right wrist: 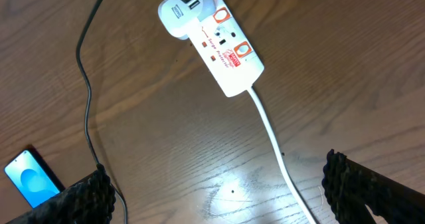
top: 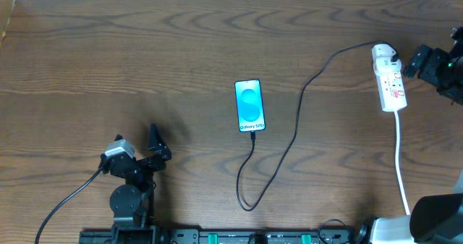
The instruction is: Plug charger to phone and switch on socket
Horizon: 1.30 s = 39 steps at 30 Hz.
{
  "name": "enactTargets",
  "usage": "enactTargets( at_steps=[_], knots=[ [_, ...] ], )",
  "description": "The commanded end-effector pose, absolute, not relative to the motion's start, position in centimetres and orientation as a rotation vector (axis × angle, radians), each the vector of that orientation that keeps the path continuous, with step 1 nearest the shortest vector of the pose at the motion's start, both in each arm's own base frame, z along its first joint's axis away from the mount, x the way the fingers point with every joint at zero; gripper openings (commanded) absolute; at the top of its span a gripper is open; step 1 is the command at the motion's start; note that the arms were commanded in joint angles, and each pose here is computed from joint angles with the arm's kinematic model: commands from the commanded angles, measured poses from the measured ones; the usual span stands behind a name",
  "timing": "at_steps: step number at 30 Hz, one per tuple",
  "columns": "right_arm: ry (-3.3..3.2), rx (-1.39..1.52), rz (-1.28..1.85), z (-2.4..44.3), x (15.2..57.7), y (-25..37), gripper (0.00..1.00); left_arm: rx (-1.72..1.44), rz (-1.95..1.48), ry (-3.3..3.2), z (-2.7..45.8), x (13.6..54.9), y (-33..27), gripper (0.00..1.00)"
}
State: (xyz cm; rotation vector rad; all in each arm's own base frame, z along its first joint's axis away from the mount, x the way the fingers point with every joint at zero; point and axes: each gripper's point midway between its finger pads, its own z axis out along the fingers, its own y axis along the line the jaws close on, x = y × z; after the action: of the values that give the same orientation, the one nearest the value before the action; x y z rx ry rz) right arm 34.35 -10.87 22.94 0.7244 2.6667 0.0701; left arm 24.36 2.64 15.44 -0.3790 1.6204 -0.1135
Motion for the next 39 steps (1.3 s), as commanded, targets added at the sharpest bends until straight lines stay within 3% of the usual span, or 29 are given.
enactTargets(
  at_steps=[1, 39],
  knots=[
    [2.657, 0.738, 0.066, 23.17, 34.29, -10.92, 0.99, -0.284, -0.04, 1.696, 13.8, 24.23, 2.39, 0.91],
    [2.657, 0.738, 0.066, 23.17, 34.29, -10.92, 0.99, -0.221, -0.01, 1.71, 13.69, 24.27, 2.11, 0.9]
  ],
)
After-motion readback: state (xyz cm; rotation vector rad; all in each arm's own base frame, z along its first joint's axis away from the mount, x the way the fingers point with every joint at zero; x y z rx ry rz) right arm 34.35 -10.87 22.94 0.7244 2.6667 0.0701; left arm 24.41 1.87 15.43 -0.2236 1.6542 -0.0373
